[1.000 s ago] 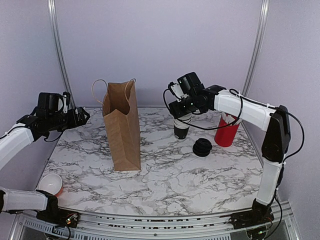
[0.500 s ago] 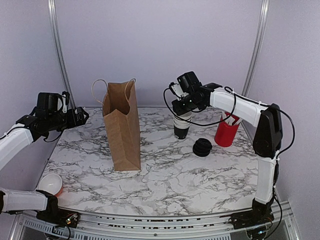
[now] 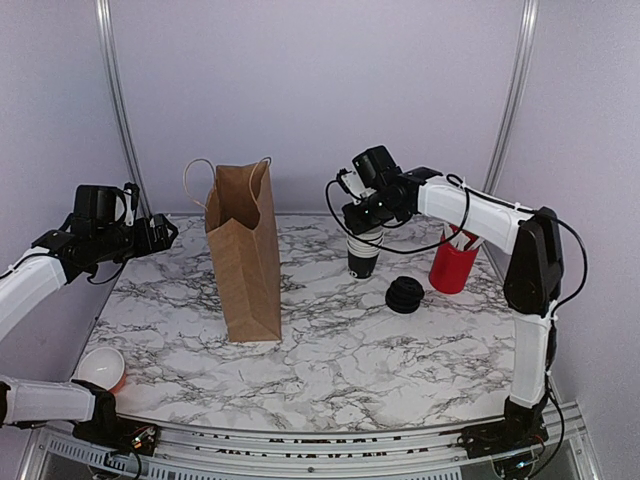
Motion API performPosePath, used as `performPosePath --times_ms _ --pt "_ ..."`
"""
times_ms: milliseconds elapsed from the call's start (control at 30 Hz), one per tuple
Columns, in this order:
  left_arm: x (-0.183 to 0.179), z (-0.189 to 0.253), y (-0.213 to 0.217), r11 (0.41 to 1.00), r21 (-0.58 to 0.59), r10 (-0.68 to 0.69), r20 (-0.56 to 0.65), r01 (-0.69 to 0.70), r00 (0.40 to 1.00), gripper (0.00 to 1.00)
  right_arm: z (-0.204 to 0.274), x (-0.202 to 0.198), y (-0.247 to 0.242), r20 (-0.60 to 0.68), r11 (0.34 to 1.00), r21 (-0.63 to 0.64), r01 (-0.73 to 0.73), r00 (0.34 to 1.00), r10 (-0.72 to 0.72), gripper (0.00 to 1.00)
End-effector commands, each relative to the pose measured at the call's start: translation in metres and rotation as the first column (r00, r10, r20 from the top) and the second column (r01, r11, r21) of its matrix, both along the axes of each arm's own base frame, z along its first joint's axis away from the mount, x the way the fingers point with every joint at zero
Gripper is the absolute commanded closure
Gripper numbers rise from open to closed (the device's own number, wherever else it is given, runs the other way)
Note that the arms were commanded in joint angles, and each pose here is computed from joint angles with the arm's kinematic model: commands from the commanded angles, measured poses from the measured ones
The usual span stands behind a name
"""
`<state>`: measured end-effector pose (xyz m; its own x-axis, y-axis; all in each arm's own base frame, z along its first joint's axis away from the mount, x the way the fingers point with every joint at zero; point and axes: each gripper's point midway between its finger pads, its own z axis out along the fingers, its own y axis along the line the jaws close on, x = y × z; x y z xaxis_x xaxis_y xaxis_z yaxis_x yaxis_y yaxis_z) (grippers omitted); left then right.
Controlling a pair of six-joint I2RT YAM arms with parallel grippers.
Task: Pack the takeout coffee
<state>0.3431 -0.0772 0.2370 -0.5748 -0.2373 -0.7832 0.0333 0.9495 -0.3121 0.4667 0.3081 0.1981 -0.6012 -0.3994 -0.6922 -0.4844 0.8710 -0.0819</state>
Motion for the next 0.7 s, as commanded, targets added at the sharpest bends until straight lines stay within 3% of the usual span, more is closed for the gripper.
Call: performPosePath --times_ms 0,300,500,667 --pt "-0.003 -0.006 0.001 1.0 0.004 -0.002 -0.02 0.002 1.0 0.01 -0.001 0.005 0.004 -0.015 1.0 0.012 0.012 1.0 -0.012 0.72" --pt "-0.004 -0.005 0.002 1.0 0.009 0.005 -0.017 -0.004 1.0 0.01 -0.004 0.007 0.002 -0.02 1.0 0.002 0.028 0.999 -0.028 0.81" --pt "-0.005 -0.003 0.001 1.0 -0.003 0.002 -0.013 -0.002 1.0 0.01 0.004 0.008 0.001 -0.003 0.999 -0.002 0.034 0.999 -0.034 0.99" --pt "-0.007 0.0 0.0 1.0 -0.013 0.0 -0.009 0.0 1.0 0.01 0.011 0.007 -0.001 0.022 0.998 -0.034 0.046 0.999 -0.046 1.0"
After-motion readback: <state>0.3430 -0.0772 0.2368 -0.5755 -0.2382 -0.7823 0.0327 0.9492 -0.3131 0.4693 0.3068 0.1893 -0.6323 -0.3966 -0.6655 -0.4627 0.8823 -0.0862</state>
